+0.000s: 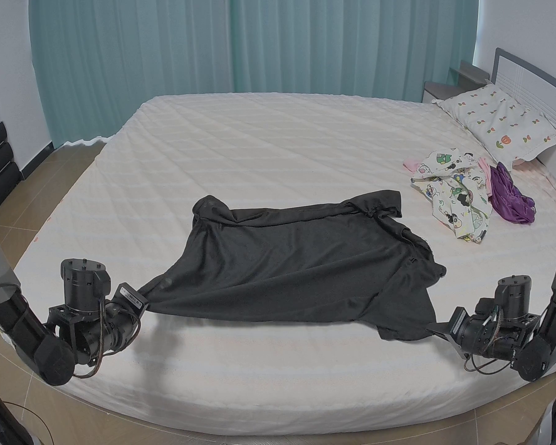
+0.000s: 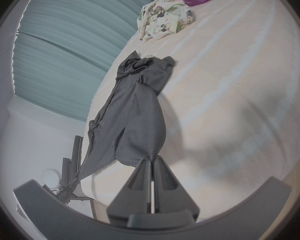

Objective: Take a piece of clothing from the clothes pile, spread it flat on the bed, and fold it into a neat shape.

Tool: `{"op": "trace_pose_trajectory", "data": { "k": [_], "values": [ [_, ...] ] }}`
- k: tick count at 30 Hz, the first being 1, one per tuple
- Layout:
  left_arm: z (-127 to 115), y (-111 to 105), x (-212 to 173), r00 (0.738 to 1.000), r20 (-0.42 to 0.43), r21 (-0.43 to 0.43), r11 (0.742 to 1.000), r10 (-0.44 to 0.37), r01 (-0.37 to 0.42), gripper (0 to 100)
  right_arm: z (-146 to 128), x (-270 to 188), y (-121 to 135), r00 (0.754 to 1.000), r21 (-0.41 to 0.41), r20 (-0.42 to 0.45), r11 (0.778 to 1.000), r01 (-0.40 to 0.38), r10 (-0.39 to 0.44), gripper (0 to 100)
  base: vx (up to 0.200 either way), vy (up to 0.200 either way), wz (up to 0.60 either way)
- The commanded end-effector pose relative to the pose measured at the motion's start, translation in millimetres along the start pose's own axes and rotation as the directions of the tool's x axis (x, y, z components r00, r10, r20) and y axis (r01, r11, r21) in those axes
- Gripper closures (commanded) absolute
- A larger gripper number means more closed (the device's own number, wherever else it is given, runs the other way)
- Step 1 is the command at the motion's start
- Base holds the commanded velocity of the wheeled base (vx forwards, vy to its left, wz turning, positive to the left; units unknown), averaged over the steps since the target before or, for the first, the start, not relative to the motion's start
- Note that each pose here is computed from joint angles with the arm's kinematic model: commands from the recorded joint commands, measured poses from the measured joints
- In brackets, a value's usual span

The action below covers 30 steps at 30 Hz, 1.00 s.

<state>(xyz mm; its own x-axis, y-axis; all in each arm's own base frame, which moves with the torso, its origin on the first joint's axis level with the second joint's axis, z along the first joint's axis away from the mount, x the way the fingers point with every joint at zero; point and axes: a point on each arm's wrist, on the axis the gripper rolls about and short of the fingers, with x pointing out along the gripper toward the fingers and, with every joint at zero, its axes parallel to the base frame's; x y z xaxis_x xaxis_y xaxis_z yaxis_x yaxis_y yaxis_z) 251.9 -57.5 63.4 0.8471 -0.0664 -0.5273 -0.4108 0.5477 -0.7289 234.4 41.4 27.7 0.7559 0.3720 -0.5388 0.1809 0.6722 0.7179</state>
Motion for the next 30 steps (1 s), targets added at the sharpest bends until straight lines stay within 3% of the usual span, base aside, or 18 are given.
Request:
{"op": "trace_pose_trajectory", "data": {
  "k": [1,6,22,30],
  "values": [
    [-10.1,5.6,-27.6,0.999,-0.033,0.026,1.0,-0.016,0.016,100,-5.8,-35.3,-2.1,1.0,-0.018,0.029,1.0,0.004,-0.004,100,0.0,0.0,0.0],
    [-15.9,16.4,-33.3,0.998,-0.056,0.04,0.999,0.023,-0.021,100,-13.4,-52.3,-3.2,1.0,-0.045,0.026,0.999,0.01,-0.009,100,0.0,0.0,0.0],
    [-46.9,52.4,-63.6,0.971,-0.189,0.151,0.982,0.145,-0.117,100,-26.9,-81.6,-12.2,0.986,-0.101,-0.074,0.985,0.141,-0.149,100,0.0,0.0,0.0],
    [-49.1,56.7,-66.8,0.967,-0.192,0.165,0.977,0.167,-0.136,100,-34.0,-88.3,-16.7,0.971,-0.145,-0.131,0.973,0.18,-0.199,100,0.0,0.0,0.0]
  ]
}}
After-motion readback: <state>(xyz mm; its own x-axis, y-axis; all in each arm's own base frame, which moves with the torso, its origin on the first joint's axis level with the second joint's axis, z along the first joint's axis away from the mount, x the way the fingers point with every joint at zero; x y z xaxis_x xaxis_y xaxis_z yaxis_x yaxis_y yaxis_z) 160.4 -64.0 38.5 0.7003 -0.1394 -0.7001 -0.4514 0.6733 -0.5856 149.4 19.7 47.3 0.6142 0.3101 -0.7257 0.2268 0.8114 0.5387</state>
